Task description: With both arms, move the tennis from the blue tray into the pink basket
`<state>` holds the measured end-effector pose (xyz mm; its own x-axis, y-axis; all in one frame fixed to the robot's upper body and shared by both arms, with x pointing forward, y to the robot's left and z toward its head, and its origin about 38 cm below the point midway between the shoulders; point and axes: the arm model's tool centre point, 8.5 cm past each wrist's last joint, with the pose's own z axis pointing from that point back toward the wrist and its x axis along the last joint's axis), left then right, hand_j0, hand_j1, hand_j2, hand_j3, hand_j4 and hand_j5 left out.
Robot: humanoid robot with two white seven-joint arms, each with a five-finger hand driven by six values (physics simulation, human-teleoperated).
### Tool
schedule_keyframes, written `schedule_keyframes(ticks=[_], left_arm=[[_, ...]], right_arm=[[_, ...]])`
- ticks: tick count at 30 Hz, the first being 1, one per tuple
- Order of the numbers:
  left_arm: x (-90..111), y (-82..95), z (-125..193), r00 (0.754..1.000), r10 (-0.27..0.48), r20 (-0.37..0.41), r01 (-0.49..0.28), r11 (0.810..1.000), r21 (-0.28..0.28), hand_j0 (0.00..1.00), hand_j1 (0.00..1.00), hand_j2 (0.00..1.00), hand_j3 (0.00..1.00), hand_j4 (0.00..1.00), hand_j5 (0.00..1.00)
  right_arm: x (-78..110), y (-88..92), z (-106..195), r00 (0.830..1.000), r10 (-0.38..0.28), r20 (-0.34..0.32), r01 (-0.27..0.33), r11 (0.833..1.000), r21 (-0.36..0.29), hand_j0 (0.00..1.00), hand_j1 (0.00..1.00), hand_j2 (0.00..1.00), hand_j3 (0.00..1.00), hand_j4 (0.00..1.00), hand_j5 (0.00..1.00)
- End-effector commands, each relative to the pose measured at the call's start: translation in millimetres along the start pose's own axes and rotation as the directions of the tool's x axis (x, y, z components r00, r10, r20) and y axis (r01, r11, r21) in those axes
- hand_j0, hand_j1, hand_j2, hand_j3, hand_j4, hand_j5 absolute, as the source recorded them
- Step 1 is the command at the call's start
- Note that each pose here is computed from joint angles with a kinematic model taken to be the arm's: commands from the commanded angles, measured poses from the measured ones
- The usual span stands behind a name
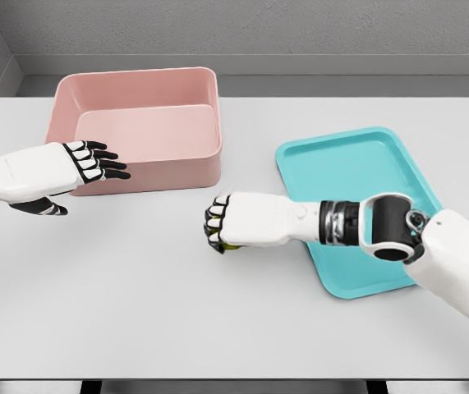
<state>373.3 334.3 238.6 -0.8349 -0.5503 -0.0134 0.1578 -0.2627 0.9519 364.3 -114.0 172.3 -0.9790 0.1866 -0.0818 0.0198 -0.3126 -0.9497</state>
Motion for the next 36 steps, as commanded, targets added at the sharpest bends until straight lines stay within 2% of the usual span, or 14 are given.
schedule_keyframes(ticks=[1,4,11,15,19,21,24,26,31,34,36], left_arm=[[-0.1,0.6,0.0,1.0,0.004,0.0,-0.004,1.0,0.004,1.0,1.0,1.0,1.0,1.0,1.0],[-0.1,0.6,0.0,1.0,0.004,0.0,-0.004,1.0,0.004,1.0,1.0,1.0,1.0,1.0,1.0],[-0.1,0.6,0.0,1.0,0.004,0.0,-0.004,1.0,0.004,1.0,1.0,1.0,1.0,1.0,1.0],[-0.1,0.6,0.0,1.0,0.004,0.0,-0.004,1.0,0.004,1.0,1.0,1.0,1.0,1.0,1.0],[-0.1,0.6,0.0,1.0,0.004,0.0,-0.004,1.0,0.004,1.0,1.0,1.0,1.0,1.0,1.0],[-0.3,1.0,0.1,1.0,0.003,-0.001,-0.003,1.0,0.005,1.0,1.0,1.0,1.0,1.0,1.0],[-0.1,0.6,0.0,1.0,0.004,0.0,-0.004,1.0,0.004,1.0,1.0,1.0,1.0,1.0,1.0],[0.1,0.4,-0.5,1.0,0.003,0.001,-0.003,1.0,0.004,1.0,1.0,1.0,1.0,1.0,1.0],[0.1,0.8,-0.9,1.0,0.001,0.001,-0.001,1.0,0.005,1.0,1.0,1.0,1.0,1.0,1.0],[0.1,1.3,-1.3,1.0,0.001,0.001,-0.001,1.0,0.007,1.0,1.0,1.0,1.0,1.0,1.0],[0.3,1.2,-1.8,1.0,0.0,0.002,0.0,1.0,0.008,1.0,1.0,1.0,1.0,1.0,1.0]], right_arm=[[6.9,2.7,-7.9,1.0,-0.003,0.023,0.003,1.0,0.004,0.39,0.39,0.39,0.39,0.39,0.39],[13.3,5.6,-15.6,0.999,0.0,0.042,0.0,1.0,0.011,0.39,0.39,0.39,0.39,0.39,0.39],[12.4,8.8,-16.2,0.999,0.004,0.036,-0.005,1.0,0.022,0.4,0.4,0.4,0.4,0.4,0.4],[10.4,20.4,-17.2,1.0,-0.008,0.029,0.006,0.998,0.054,0.4,0.4,0.4,0.4,0.4,0.4],[11.1,21.5,-18.0,0.999,-0.01,0.03,0.008,0.998,0.056,0.4,0.4,0.4,0.4,0.4,0.4],[11.4,22.1,-18.0,0.999,-0.011,0.031,0.009,0.998,0.058,0.53,0.53,0.53,0.53,0.53,0.53],[13.0,22.4,-19.9,0.999,-0.015,0.034,0.013,0.998,0.056,0.82,0.82,0.82,0.82,0.82,0.82],[11.9,21.6,-19.2,0.999,-0.014,0.03,0.013,0.998,0.053,0.93,0.93,0.93,0.93,0.93,0.93],[9.5,20.0,-17.3,1.0,-0.014,0.022,0.012,0.999,0.049,0.99,0.99,0.99,0.99,0.99,0.99],[7.0,21.9,-13.2,1.0,-0.013,0.013,0.013,0.998,0.057,1.0,1.0,1.0,1.0,1.0,1.0],[-3.1,18.1,-2.1,1.0,-0.005,-0.023,0.007,0.999,0.052,1.0,1.0,1.0,1.0,1.0,1.0]])
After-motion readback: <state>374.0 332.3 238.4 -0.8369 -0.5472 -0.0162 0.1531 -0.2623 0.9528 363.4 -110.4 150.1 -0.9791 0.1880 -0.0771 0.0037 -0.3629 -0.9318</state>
